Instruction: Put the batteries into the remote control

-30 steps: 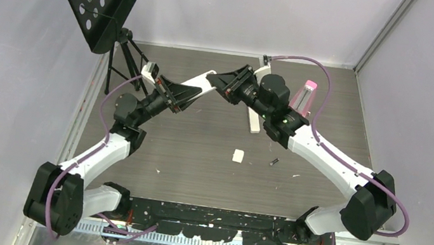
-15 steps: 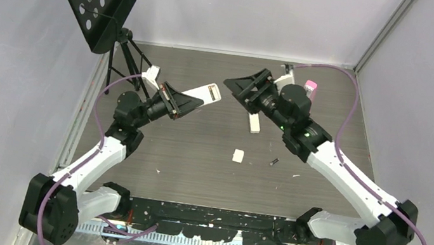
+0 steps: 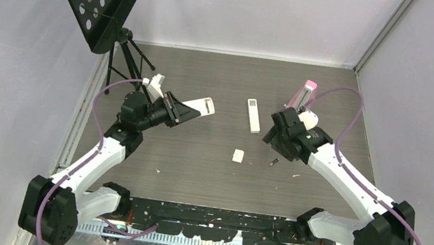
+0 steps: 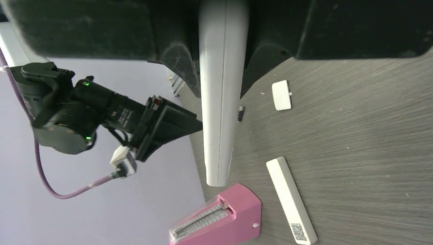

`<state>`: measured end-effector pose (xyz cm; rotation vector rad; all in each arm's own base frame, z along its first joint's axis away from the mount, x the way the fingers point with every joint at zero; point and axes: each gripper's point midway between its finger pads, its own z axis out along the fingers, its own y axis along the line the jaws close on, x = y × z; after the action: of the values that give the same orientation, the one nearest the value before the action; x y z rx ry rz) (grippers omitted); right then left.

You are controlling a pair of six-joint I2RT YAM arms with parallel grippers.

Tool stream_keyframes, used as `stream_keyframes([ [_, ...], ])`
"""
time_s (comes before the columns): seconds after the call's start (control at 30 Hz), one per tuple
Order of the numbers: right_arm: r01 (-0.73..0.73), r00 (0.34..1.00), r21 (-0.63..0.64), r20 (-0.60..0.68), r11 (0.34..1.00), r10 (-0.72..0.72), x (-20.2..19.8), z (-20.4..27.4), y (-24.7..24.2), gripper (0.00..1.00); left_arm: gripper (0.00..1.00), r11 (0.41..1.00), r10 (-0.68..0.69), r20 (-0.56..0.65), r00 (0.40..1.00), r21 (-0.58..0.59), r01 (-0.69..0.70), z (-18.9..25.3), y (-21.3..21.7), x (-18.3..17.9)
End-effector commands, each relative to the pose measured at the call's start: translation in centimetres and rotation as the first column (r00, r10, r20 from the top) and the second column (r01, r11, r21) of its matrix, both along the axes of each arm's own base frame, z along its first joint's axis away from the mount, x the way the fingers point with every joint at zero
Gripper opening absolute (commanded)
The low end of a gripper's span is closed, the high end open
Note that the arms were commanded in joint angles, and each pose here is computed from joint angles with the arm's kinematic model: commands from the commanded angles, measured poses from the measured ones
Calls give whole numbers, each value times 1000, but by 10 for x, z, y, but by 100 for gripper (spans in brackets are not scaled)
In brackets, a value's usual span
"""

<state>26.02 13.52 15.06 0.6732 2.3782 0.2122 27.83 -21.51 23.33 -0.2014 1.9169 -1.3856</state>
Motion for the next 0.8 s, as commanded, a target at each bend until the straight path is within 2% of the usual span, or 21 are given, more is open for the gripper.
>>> stream_keyframes([
  [0.0,58,985,-98,-158,994,-73,-25,-37,-27,68,0,999,0,63,998,37,-2,4,3,3],
  [0.17,80,961,-126,-254,989,-110,-27,-67,-30,69,0,999,-10,51,999,46,8,-4,1,3],
  [0.33,70,956,-82,-279,994,-91,-15,-92,-21,50,0,998,-32,42,999,49,30,-8,-2,4],
  [0.57,79,946,-124,-305,989,-114,-5,-116,-25,47,0,997,-65,27,997,37,64,-12,-6,3],
  [0.77,79,942,-149,-313,986,-123,-2,-130,-28,36,0,996,-84,28,996,28,83,-11,-9,1],
])
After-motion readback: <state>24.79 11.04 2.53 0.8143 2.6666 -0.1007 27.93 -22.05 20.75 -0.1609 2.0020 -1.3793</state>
